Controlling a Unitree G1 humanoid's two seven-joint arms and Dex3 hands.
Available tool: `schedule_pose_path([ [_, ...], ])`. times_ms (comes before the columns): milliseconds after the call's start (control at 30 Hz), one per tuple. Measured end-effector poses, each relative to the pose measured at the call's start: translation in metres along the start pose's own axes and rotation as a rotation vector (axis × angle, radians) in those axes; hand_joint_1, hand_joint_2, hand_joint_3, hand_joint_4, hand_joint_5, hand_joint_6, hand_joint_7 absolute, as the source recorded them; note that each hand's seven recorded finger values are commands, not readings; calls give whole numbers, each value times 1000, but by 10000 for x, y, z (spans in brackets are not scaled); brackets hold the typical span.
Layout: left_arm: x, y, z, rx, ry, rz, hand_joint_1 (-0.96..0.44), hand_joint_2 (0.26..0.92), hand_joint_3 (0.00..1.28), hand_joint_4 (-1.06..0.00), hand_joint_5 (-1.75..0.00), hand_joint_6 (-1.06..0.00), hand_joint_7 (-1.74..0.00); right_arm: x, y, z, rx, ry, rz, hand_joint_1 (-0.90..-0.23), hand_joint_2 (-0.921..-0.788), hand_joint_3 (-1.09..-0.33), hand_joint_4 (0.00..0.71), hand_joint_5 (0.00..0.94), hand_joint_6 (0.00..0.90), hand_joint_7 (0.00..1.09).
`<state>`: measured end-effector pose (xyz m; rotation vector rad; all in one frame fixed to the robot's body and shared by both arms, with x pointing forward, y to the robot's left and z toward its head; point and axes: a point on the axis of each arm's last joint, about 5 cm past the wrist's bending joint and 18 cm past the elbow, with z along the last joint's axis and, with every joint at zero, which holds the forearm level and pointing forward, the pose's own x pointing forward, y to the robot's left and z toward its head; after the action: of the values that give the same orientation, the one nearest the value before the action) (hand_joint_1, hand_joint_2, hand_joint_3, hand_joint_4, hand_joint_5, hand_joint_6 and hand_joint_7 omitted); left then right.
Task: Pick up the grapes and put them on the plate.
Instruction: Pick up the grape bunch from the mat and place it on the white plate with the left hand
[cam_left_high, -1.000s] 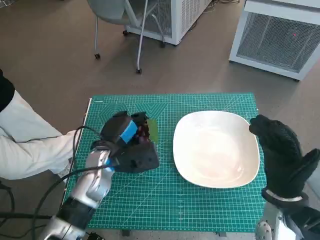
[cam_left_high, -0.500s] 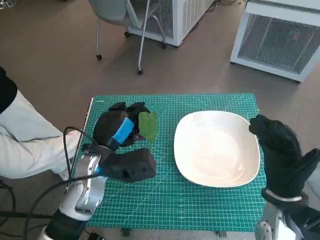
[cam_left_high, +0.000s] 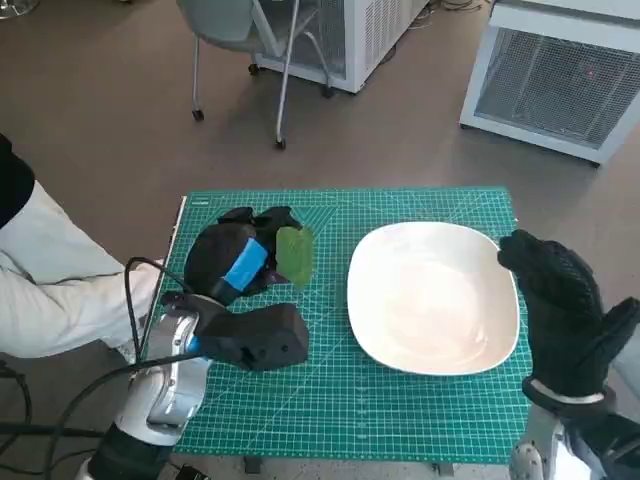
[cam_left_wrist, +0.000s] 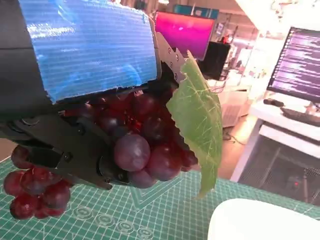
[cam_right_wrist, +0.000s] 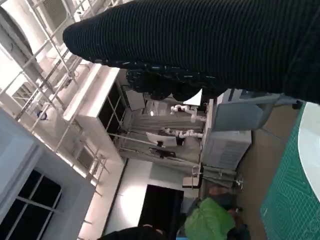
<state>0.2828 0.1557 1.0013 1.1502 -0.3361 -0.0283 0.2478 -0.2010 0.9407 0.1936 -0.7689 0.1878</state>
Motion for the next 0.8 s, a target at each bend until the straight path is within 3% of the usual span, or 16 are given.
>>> schedule_pose_path([
  [367,42,-60,133,-19,1,-30,3,920,51,-744,-1126,-616,-1151,-5,2,8,-1,-3,0,-415,-921,-584,451,454,246,854],
  [800,231,1,687,-16,-183,-28,5,915,51,-709,-1292,-705,-931,-29,3,10,-1,1,-5,-415,-921,-583,452,454,246,854],
])
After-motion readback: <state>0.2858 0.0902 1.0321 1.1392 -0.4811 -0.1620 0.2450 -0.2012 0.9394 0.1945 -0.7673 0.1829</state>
